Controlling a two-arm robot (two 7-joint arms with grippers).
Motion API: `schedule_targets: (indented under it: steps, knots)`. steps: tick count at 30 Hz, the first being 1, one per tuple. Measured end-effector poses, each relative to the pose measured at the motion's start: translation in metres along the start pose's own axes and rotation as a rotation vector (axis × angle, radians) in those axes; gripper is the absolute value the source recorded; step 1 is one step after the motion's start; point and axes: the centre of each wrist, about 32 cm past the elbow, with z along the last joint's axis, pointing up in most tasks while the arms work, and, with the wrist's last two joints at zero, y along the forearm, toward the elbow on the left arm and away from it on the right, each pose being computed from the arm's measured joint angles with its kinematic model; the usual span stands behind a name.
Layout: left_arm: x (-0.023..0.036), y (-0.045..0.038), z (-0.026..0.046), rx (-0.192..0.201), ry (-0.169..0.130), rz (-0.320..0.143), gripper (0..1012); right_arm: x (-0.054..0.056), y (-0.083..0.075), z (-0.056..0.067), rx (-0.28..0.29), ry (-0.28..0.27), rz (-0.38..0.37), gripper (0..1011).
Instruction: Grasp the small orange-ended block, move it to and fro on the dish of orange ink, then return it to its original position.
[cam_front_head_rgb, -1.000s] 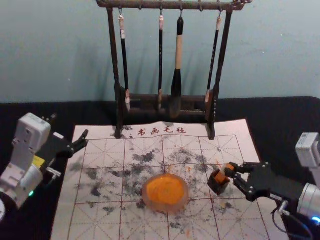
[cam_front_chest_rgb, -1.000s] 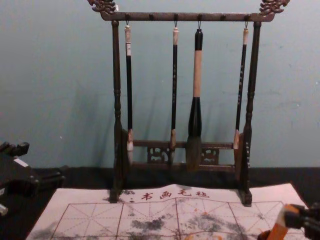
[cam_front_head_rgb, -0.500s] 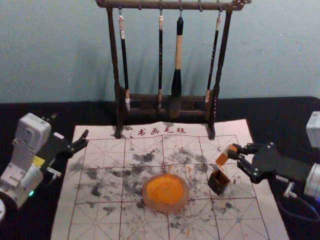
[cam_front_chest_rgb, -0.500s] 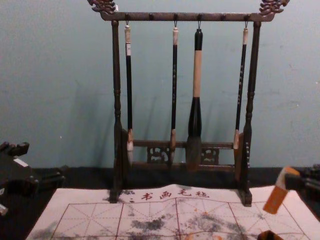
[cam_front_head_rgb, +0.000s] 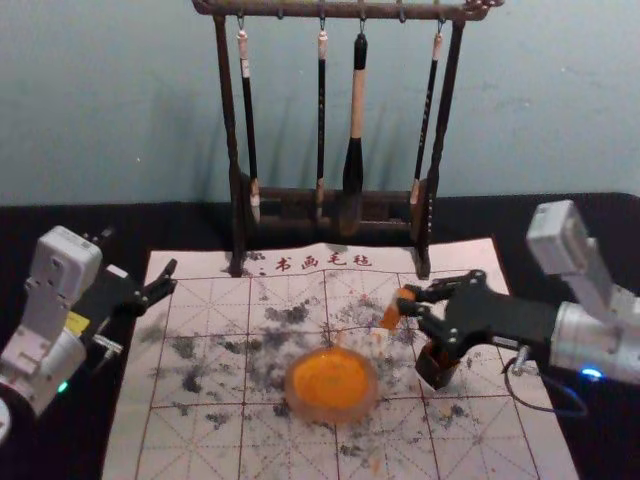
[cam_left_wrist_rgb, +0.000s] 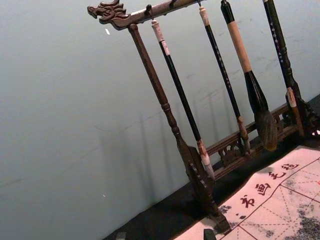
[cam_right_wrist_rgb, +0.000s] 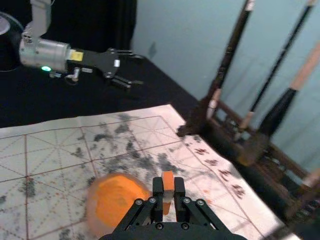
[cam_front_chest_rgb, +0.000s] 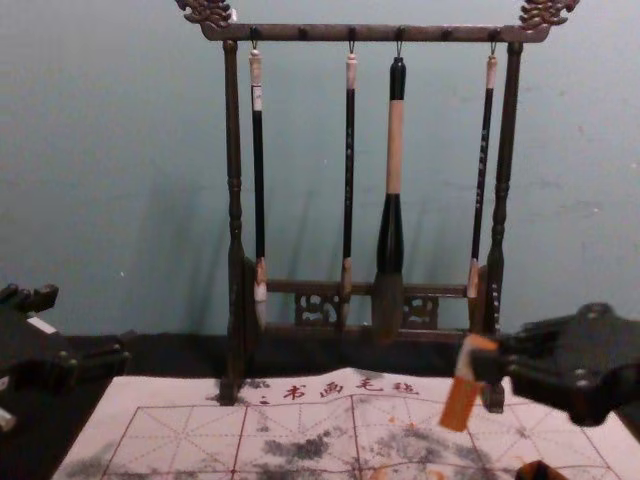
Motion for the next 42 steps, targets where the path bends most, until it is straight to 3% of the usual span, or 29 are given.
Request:
schedule_targets:
  steps: [8,17,28,42]
  knots:
    - [0.0000,0.0000,0.0000,0.000,0.000,0.000,1001,-0.002,0.024,0.001,-0.036,0.005,0.100,104]
    - [0.0000,0.0000,0.0000,0.000,0.000,0.000,1001,-0.008,0.037,0.001,-0.058,-0.014,0.187,103]
    - [0.0000,0.0000,0.0000,0.000,0.000,0.000,1001,-0.015,0.045,0.001,-0.068,-0.023,0.199,104]
    - [0.0000,0.0000,0.0000,0.000,0.000,0.000,1001,-0.015,0.049,-0.003,-0.093,-0.027,0.212,104]
